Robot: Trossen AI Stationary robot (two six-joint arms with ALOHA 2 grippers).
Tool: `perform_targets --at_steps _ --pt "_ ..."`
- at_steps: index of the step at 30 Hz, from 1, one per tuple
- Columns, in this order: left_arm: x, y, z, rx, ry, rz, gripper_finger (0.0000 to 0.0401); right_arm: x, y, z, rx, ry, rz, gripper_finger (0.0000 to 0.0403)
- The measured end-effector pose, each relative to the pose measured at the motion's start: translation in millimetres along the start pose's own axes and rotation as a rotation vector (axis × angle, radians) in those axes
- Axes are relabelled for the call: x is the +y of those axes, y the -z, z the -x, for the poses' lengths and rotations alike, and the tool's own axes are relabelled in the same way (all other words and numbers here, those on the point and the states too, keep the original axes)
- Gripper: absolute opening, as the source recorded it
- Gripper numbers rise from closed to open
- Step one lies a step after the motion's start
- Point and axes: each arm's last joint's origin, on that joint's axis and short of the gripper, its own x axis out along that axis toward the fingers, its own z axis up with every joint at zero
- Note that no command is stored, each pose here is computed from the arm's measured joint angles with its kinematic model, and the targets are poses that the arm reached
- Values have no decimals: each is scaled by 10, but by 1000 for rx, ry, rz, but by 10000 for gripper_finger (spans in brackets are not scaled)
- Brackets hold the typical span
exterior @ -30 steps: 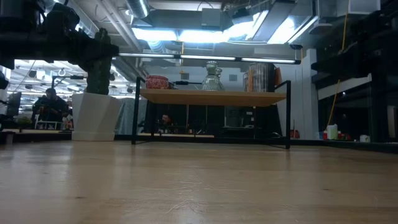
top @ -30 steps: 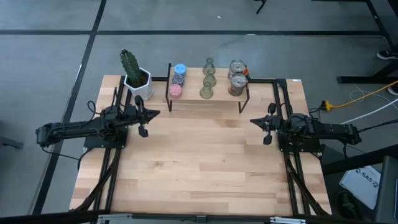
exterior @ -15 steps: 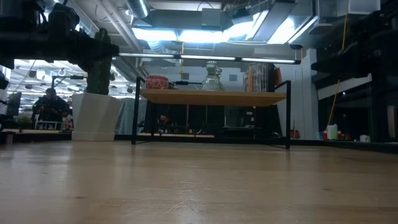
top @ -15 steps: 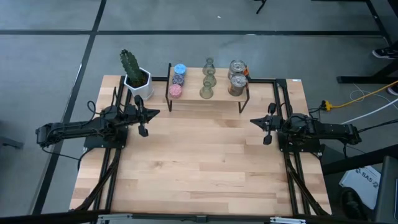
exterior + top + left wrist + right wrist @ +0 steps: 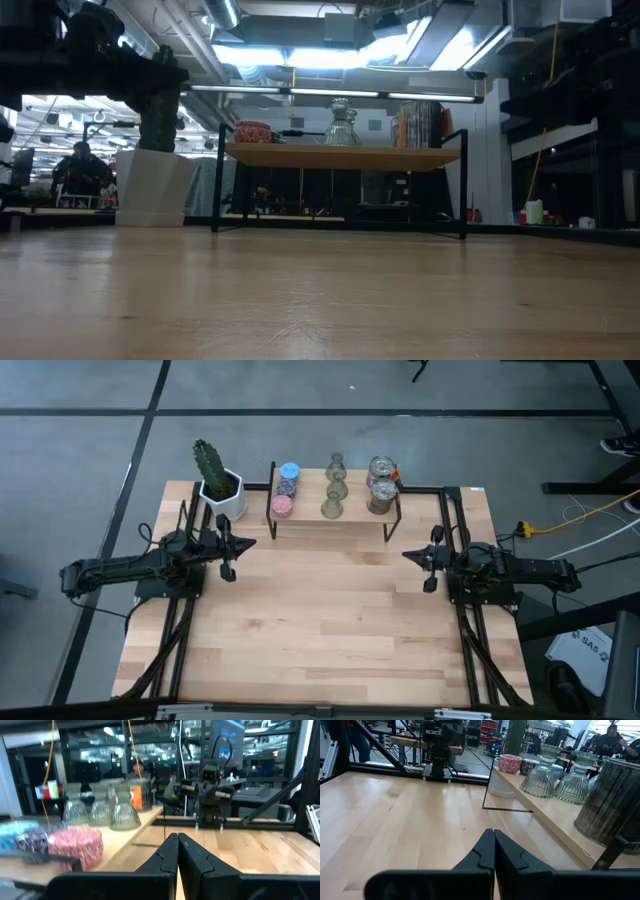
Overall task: Pick & Place candle stick holders
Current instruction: Return to Home Position
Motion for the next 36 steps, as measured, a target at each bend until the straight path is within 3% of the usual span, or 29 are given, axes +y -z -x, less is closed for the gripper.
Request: perform_targets --at_steps 16,27,36 --pt "-176 -17 164 -20 10 -36 2 0 0 0 0 0 0 1" --pt "-252 35 175 31 171 -4 2 0 -1 0 0 0 0 1" --pt "-201 99 167 92 206 -18 2 0 -1 0 0 0 0 1"
